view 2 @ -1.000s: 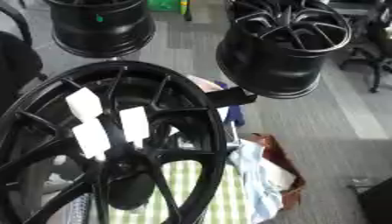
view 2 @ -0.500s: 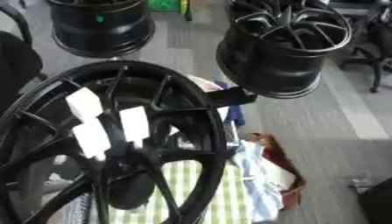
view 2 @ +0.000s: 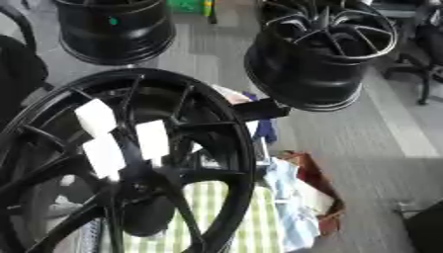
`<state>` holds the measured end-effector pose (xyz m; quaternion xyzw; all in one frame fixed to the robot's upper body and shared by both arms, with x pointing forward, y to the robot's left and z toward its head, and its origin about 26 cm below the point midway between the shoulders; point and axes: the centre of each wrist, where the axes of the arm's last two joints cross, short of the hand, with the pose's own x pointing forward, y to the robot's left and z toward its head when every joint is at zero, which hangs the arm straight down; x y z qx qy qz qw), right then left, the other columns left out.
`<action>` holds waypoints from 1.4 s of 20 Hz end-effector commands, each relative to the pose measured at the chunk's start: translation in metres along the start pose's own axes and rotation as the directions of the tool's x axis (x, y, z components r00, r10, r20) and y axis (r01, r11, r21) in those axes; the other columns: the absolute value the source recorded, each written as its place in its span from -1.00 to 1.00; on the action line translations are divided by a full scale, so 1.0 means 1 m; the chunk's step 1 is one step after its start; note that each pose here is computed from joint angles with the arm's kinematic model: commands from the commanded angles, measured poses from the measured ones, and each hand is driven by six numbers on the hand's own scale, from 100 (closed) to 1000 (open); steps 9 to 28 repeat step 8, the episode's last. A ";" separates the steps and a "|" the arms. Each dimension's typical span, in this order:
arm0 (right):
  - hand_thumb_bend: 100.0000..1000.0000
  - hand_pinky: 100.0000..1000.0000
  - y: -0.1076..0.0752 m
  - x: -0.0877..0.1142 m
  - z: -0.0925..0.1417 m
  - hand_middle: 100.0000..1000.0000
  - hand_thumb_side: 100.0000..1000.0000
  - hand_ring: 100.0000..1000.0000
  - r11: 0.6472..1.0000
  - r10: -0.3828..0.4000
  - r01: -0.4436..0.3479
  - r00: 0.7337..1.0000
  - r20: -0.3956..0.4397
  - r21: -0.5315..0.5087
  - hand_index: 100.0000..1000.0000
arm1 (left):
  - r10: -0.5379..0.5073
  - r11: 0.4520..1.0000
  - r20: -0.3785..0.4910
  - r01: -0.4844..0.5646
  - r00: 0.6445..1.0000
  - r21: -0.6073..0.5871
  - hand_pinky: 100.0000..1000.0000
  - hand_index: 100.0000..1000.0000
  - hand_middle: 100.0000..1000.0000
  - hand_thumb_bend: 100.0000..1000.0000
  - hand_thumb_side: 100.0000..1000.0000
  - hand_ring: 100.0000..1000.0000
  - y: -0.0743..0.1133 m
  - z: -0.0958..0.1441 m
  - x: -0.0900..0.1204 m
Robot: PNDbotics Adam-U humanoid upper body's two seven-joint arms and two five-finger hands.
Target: Pull the pin out of the wheel hub.
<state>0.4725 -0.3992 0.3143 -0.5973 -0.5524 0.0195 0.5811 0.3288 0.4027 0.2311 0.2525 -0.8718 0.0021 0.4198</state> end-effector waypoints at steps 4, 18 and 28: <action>-1.00 0.43 -0.036 0.029 0.008 0.40 0.07 0.61 0.990 -0.138 0.137 0.970 0.202 0.019 0.57 | -0.015 1.000 0.047 0.015 0.999 0.003 0.64 0.63 0.52 -0.16 0.08 0.74 0.006 -0.009 0.013; -1.00 0.44 -0.036 0.048 0.027 0.41 0.12 0.62 0.980 -0.190 0.156 0.914 0.357 0.121 0.59 | -0.002 1.000 0.070 0.002 0.998 0.009 0.64 0.64 0.52 -0.15 0.07 0.74 0.005 -0.010 0.018; -1.00 0.44 -0.036 0.048 0.027 0.41 0.12 0.62 0.980 -0.190 0.156 0.914 0.357 0.121 0.59 | -0.002 1.000 0.070 0.002 0.998 0.009 0.64 0.64 0.52 -0.15 0.07 0.74 0.005 -0.010 0.018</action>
